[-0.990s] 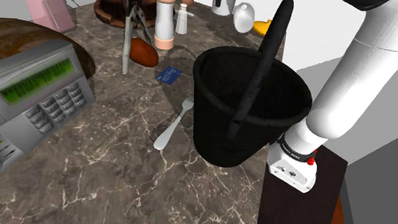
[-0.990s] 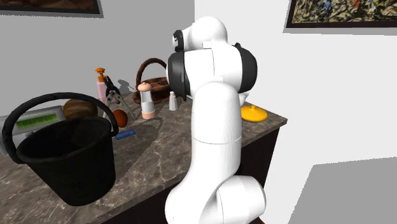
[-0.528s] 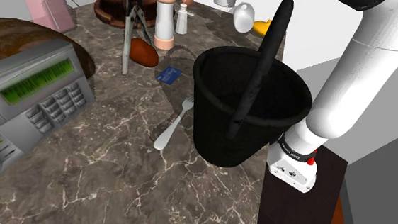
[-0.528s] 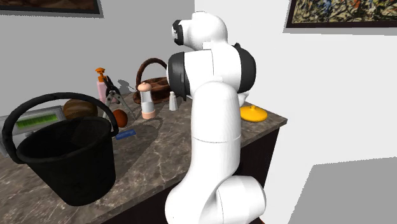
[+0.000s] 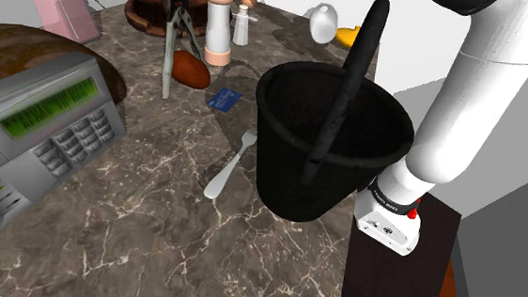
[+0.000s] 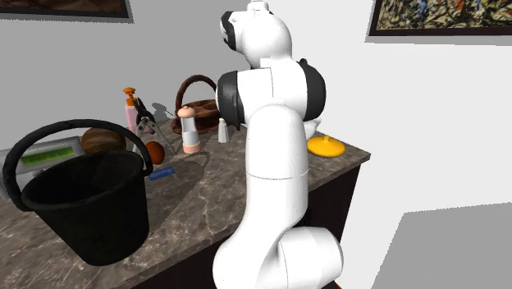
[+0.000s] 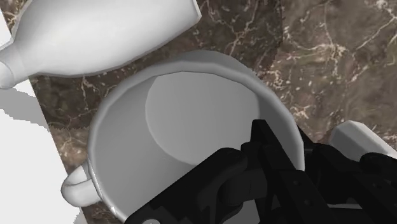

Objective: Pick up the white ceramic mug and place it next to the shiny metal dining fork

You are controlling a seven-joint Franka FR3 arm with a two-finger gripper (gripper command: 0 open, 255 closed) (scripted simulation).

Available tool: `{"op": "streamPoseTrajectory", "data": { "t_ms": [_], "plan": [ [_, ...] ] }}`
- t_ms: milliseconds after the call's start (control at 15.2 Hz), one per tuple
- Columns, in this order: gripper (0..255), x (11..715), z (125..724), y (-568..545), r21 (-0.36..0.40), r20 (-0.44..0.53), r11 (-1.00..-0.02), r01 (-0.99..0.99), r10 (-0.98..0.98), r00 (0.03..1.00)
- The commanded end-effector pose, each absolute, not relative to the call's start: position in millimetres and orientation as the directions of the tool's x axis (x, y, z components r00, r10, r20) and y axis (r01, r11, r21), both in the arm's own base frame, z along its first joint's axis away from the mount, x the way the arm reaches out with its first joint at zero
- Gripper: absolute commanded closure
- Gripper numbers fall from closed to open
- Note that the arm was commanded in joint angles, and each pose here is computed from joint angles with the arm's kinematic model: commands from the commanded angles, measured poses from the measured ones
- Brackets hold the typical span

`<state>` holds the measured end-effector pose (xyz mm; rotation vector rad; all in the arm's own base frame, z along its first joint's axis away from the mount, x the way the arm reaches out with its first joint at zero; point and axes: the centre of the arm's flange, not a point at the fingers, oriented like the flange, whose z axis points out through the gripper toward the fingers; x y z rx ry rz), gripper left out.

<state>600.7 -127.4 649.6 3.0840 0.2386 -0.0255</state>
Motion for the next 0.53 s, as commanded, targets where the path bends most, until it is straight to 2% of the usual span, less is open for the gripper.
{"op": "streamPoseTrajectory", "data": {
  "t_ms": [0, 462],
  "plan": [
    [255, 593, 655, -117, 0.047, -0.020, -0.987, 0.154, 0.153, 0.988],
    [255, 543, 655, -39, 0.047, -0.020, -0.987, 0.154, 0.153, 0.988]
  ]
}}
